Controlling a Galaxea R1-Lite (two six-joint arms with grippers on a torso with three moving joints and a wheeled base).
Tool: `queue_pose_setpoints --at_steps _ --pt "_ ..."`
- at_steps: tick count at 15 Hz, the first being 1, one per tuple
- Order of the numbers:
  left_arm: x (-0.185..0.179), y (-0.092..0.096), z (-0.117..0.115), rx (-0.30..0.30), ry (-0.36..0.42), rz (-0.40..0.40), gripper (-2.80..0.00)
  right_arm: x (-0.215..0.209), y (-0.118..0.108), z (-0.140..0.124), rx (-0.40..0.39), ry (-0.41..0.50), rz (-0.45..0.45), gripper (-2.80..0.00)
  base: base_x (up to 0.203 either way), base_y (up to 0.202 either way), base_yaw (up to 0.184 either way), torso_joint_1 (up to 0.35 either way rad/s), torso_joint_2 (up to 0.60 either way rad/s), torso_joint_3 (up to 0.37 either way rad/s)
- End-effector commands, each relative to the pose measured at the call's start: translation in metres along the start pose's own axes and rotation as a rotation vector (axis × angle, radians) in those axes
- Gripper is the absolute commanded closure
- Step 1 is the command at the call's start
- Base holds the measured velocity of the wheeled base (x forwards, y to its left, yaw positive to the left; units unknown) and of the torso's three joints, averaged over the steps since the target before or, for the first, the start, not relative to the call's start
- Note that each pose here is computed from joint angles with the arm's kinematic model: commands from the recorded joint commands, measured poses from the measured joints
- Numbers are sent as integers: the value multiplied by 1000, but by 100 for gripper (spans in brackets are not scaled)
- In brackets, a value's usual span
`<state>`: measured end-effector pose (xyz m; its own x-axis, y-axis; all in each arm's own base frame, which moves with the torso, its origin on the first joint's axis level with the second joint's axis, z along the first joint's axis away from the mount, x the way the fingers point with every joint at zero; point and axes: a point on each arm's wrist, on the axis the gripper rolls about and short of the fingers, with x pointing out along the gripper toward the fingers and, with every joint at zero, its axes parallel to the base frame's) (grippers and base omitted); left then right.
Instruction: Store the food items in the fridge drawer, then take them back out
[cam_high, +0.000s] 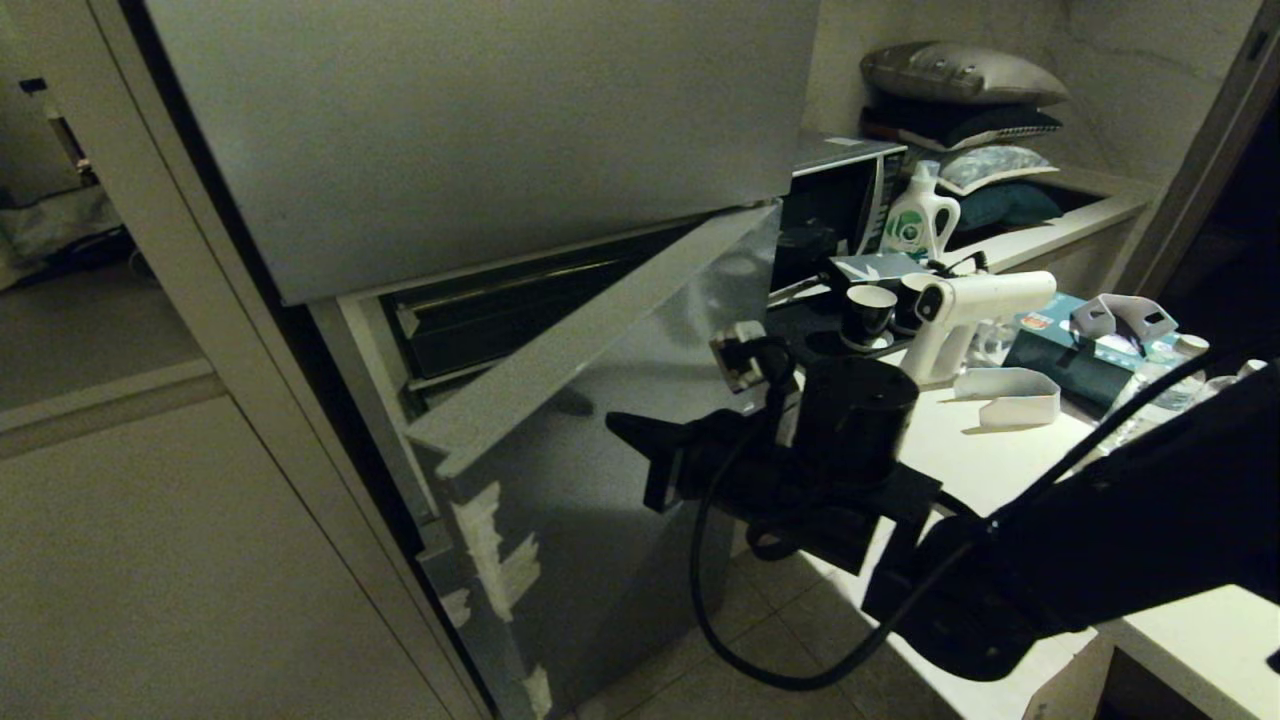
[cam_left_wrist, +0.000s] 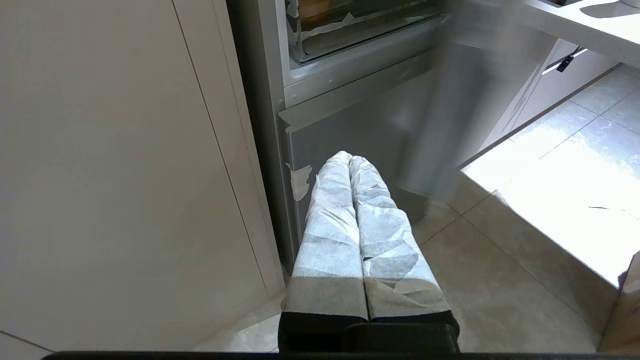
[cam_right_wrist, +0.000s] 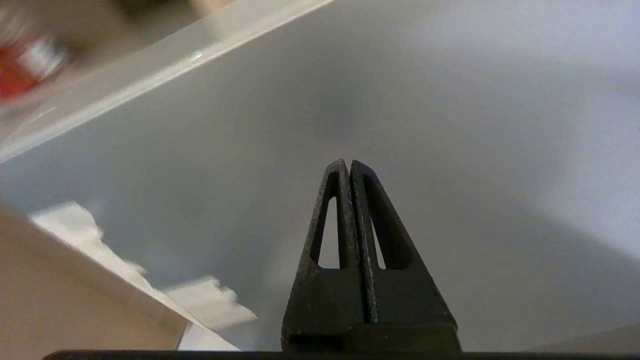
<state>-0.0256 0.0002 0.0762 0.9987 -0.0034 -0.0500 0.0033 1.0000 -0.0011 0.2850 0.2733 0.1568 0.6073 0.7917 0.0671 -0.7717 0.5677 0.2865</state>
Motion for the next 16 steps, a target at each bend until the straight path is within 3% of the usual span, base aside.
queue_pose_setpoints --at_steps 1,7,11,16 --pt "0 0 0 0 2 0 0 20 -5 -22 9 -12 -46 0 0 0 0 0 0 0" --pt "0 0 0 0 2 0 0 27 -3 -8 -2 -112 -70 0 0 0 0 0 0 0" --pt "0 0 0 0 2 0 0 67 -7 -9 -10 -198 -36 0 0 0 0 0 0 0" --pt "0 0 0 0 2 0 0 115 -7 -11 -12 -228 -2 0 0 0 0 0 0 0"
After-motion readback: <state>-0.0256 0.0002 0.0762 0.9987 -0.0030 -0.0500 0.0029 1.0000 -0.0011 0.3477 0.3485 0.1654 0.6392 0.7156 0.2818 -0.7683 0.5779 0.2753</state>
